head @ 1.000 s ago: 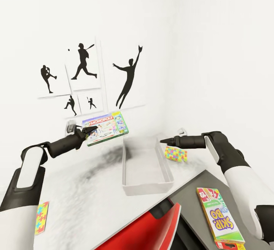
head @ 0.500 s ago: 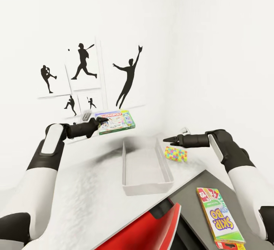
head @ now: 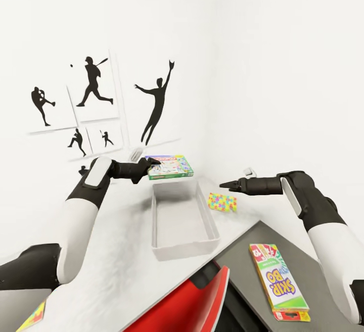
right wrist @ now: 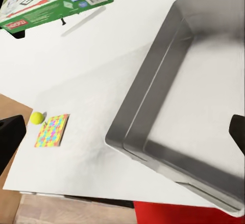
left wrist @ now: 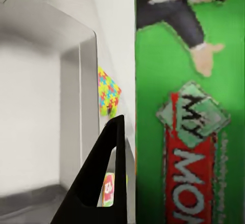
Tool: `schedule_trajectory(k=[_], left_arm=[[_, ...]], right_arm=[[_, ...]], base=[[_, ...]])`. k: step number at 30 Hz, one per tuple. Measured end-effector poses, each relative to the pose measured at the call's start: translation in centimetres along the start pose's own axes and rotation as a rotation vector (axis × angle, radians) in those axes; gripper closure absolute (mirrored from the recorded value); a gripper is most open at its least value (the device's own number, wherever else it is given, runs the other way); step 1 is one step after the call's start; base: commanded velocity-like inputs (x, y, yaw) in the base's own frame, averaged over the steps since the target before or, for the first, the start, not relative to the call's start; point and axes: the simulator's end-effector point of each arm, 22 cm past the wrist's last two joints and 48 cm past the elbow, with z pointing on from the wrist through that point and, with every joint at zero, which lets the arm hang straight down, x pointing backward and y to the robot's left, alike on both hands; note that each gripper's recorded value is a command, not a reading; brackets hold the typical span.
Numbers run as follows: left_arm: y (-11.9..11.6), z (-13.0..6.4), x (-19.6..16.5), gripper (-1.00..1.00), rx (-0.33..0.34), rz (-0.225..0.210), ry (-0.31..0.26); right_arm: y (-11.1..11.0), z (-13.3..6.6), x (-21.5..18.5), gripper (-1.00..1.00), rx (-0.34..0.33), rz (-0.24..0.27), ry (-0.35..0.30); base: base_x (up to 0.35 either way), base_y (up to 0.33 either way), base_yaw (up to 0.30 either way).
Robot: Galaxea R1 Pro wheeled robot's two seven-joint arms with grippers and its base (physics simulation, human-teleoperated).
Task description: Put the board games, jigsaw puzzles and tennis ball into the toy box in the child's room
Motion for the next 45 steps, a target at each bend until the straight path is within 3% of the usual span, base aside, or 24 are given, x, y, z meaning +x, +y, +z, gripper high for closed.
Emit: schedule_trajectory(k=[7, 27, 45], left_arm=[[1.6, 0.5, 0.6, 1.0, -0.026, -0.014, 0.006], [2.4, 0.6, 0.6, 1.0, -0.036, -0.03, -0.006], [3.6, -0.3, -0.9, 1.0, -0.052, -0.038, -0.04]], right_arm=[[0.1, 0.1, 0.0, -1.0, -0.001, -0.003, 0.0], [0.3, 0.0, -0.1, -1.0, -0.003, -0.011, -0.001], [1.5, -0.3, 0.5, -1.0, -0.012, -0.058, -0.023]], base=[[-0.042, -0.055, -0.196], [-0.048, -0.062, -0.028], [0.043, -0.043, -0.001]])
